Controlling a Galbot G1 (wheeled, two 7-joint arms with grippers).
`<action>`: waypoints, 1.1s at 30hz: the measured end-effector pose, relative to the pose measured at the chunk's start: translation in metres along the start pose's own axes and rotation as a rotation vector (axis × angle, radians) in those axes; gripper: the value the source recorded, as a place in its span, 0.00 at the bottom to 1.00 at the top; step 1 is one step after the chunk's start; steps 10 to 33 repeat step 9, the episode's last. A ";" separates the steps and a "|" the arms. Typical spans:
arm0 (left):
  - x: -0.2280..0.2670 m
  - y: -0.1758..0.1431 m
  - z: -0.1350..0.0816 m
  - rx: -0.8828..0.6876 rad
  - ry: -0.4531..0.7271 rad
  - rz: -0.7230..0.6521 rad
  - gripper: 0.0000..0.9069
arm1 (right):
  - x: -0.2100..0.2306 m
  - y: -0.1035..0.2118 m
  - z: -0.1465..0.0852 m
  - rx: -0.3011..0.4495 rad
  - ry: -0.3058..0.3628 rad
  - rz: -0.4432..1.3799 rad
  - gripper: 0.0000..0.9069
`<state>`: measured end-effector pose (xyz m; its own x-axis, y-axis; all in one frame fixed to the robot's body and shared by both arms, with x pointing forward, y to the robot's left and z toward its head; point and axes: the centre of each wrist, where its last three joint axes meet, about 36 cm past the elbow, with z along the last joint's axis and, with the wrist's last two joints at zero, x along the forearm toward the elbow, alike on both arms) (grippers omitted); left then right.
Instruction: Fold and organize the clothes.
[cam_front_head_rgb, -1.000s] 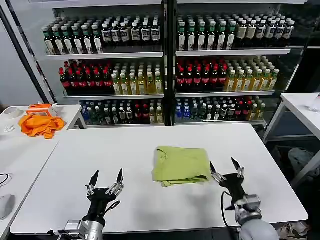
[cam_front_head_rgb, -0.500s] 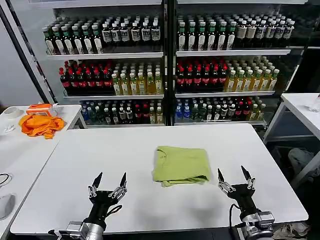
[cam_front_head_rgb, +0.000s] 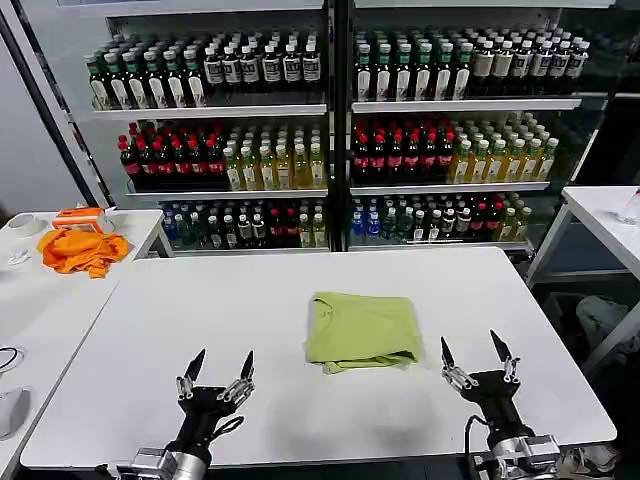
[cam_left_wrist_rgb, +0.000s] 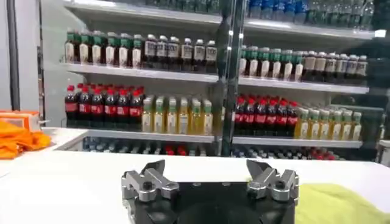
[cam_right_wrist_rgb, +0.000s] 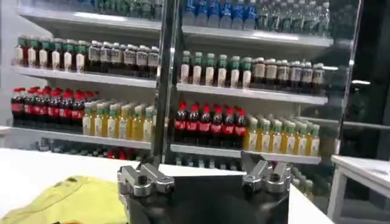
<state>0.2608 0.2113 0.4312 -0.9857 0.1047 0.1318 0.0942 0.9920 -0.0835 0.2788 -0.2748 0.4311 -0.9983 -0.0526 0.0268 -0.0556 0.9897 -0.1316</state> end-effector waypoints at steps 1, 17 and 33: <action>0.000 0.000 0.000 -0.002 0.001 0.001 1.00 | 0.001 0.000 -0.001 0.002 -0.003 -0.001 1.00; 0.002 0.000 0.000 -0.015 0.006 0.016 1.00 | 0.004 -0.002 -0.007 0.018 -0.023 -0.004 1.00; 0.002 0.000 0.000 -0.015 0.006 0.016 1.00 | 0.004 -0.002 -0.007 0.018 -0.023 -0.004 1.00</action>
